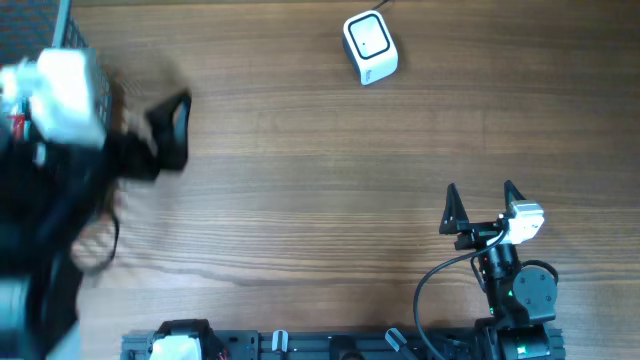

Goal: Scan the item barcode
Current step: 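Reach the left gripper into the basket and grasp the yellow oil bottle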

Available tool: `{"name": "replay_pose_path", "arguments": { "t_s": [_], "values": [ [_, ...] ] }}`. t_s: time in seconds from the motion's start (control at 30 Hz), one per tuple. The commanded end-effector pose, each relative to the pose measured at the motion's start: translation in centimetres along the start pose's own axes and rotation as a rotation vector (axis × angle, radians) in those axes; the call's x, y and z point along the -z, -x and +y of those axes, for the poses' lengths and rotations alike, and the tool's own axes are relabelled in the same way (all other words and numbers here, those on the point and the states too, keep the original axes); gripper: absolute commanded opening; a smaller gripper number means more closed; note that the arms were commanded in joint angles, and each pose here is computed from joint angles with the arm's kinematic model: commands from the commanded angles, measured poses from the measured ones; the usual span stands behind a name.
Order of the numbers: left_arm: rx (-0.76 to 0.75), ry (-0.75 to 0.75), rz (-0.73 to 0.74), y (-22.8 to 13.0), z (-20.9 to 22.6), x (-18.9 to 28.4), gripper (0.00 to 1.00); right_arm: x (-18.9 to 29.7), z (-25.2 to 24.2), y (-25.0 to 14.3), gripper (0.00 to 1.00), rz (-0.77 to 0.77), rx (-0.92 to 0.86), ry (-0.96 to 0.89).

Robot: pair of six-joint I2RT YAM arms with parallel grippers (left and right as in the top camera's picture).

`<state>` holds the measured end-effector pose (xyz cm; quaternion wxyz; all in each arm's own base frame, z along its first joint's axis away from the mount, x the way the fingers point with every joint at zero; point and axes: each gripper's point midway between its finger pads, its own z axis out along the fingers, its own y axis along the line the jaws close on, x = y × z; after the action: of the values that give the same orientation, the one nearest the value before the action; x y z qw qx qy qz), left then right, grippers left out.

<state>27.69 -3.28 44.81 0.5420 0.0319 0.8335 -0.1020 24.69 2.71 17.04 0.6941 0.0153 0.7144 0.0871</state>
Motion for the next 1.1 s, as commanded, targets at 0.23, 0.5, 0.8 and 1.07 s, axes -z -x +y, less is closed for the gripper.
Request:
{"name": "replay_pose_path", "arguments": {
  "t_s": [0.23,0.5,0.8,1.07],
  "values": [
    [0.246,0.364,0.115,-1.3,10.0,-9.8,1.00,0.0,0.1,0.0,1.00,-0.001,-0.013,0.009],
    [0.423,0.670,0.063,-2.4,21.8,-4.3,1.00,0.0,0.1,0.0,1.00,-0.001,-0.013,0.009],
    [0.560,0.824,0.168,-7.2,29.9,-3.2,1.00,0.0,0.1,0.0,1.00,-0.001,-0.013,0.009],
    [0.577,0.811,0.415,-13.9,33.3,-7.3,1.00,0.0,0.1,0.0,1.00,-0.001,-0.013,0.009]
  ]
}}
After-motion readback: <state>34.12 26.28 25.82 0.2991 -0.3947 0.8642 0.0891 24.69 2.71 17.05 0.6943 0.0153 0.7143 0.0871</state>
